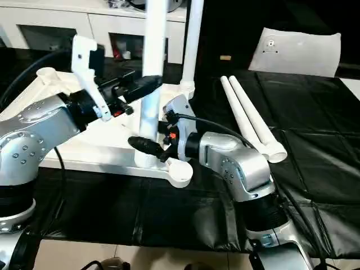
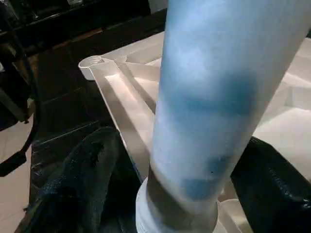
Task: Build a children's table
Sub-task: Pick table leg
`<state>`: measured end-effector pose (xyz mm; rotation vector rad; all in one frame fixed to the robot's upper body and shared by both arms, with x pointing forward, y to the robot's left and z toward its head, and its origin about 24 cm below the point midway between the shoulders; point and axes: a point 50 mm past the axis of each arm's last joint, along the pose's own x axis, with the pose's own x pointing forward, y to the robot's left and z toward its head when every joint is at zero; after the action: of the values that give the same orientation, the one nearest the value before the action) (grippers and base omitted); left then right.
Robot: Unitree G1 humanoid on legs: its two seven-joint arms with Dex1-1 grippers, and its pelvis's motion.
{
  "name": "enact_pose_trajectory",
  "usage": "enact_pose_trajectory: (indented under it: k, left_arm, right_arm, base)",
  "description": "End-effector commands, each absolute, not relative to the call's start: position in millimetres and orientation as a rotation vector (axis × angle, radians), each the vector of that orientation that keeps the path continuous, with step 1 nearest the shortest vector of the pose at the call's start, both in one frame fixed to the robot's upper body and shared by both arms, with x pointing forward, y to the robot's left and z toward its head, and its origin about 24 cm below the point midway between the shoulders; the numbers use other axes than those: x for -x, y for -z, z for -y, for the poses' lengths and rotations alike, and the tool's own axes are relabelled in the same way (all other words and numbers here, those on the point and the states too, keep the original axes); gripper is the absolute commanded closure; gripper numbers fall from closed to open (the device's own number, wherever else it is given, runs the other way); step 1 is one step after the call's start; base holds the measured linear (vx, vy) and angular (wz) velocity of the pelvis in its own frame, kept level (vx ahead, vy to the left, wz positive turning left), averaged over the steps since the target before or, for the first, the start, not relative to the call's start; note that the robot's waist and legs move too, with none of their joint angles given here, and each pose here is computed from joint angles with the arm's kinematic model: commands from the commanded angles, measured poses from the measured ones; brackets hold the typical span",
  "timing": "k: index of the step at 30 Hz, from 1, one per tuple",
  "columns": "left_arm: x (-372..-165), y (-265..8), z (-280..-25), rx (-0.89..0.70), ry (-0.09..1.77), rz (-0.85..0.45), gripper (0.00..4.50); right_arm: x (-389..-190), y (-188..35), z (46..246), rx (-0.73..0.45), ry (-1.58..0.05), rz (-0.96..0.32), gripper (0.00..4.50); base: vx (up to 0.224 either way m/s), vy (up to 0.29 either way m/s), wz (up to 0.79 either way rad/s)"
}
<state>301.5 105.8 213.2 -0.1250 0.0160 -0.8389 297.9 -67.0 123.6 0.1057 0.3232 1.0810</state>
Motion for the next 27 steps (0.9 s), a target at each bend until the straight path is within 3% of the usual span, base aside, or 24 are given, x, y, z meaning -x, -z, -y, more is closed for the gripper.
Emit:
enact_pose_trajectory:
  k: [1,15,19,24,27]
  left_arm:
    - [-298.7,-223.0,-101.5,0.088,0.863,0.028,2.77]
    - [-294.8,-227.2,-94.0,0.093,0.915,0.038,2.77]
    - [-294.5,-227.3,-92.8,0.107,0.923,0.035,2.78]
    - [-295.1,-226.3,-94.3,0.108,0.914,0.032,2.78]
    - [-295.6,-225.6,-96.0,0.103,0.908,0.030,2.78]
  right_arm:
    - [-297.7,-122.6,66.2,-0.102,-1.089,-0.339,1.21]
    - [-299.7,-118.4,63.4,-0.143,-1.102,-0.357,2.40]
    - [-300.5,-118.1,63.2,-0.155,-1.102,-0.356,2.55]
    - [-299.7,-120.1,62.2,-0.152,-1.116,-0.338,2.58]
    - [-297.9,-121.7,61.2,-0.163,-1.131,-0.334,1.86]
  base:
    - [0.000,0.000,0.00]
    - [0.000,0.000,0.00]
    - [0.000,0.000,0.00]
    - [0.000,0.000,0.00]
    - [0.000,0.000,0.00]
